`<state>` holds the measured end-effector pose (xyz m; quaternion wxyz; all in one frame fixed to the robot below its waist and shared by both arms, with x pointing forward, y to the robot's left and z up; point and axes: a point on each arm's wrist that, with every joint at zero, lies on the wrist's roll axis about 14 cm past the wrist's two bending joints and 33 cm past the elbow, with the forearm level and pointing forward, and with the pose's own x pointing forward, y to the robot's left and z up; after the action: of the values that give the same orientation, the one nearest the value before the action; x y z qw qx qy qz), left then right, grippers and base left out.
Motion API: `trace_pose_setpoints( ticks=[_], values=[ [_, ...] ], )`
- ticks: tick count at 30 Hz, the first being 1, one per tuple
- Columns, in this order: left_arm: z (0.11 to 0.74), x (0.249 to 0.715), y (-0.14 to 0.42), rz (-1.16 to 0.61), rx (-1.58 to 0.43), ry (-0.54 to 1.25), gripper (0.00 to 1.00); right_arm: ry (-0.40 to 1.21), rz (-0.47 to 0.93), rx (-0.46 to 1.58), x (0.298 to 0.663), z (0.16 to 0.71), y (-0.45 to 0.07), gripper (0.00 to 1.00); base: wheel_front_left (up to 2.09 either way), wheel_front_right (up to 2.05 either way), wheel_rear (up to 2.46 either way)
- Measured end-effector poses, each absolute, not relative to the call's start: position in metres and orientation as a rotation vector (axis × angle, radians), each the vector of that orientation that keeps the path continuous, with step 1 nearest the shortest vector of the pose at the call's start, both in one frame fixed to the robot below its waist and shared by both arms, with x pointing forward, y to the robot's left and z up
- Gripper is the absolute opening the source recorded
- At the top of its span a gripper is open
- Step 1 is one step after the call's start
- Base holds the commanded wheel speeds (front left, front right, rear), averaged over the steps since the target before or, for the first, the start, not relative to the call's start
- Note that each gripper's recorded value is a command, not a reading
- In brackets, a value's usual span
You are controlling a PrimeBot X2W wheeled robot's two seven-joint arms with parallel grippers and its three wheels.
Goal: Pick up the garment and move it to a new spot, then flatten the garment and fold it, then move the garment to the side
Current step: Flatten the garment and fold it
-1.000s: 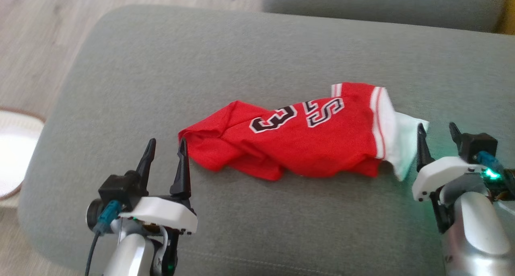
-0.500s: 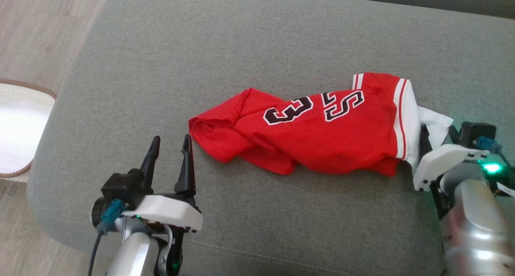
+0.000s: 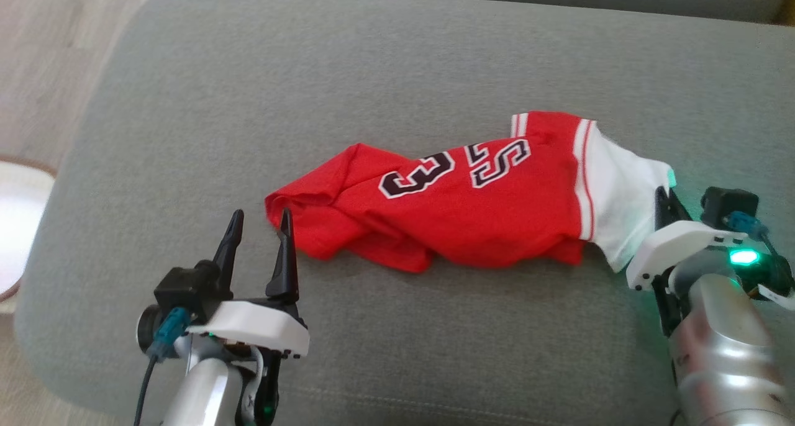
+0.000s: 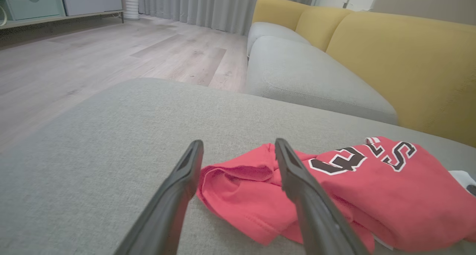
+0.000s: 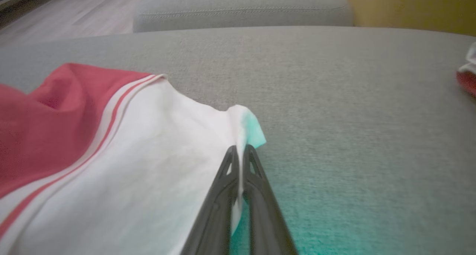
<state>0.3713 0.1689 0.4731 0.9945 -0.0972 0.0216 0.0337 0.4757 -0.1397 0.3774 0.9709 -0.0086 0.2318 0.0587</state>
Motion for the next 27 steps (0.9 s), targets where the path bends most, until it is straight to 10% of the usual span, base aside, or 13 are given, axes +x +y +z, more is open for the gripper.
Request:
trace_pose_setpoints(
  ticks=[20, 25, 26, 27],
  values=[
    [0.468, 0.377, 0.128, -0.061, -0.209, 0.067, 1.00, 0.414, -0.136, 0.090, 0.392, 0.366, -0.227, 0.01, 0.00, 0.00, 0.00],
    [0.470, 0.377, 0.125, -0.068, -0.210, 0.062, 1.00, 0.414, -0.130, 0.110, 0.385, 0.365, -0.223, 0.47, 0.00, 0.00, 0.00],
    [0.470, 0.377, 0.125, -0.069, -0.209, 0.062, 1.00, 0.410, -0.128, 0.113, 0.384, 0.366, -0.222, 0.89, 0.00, 0.00, 0.00],
    [0.470, 0.376, 0.125, -0.070, -0.209, 0.062, 1.00, 0.405, -0.127, 0.114, 0.384, 0.367, -0.222, 1.00, 0.00, 0.00, 0.00]
  ],
)
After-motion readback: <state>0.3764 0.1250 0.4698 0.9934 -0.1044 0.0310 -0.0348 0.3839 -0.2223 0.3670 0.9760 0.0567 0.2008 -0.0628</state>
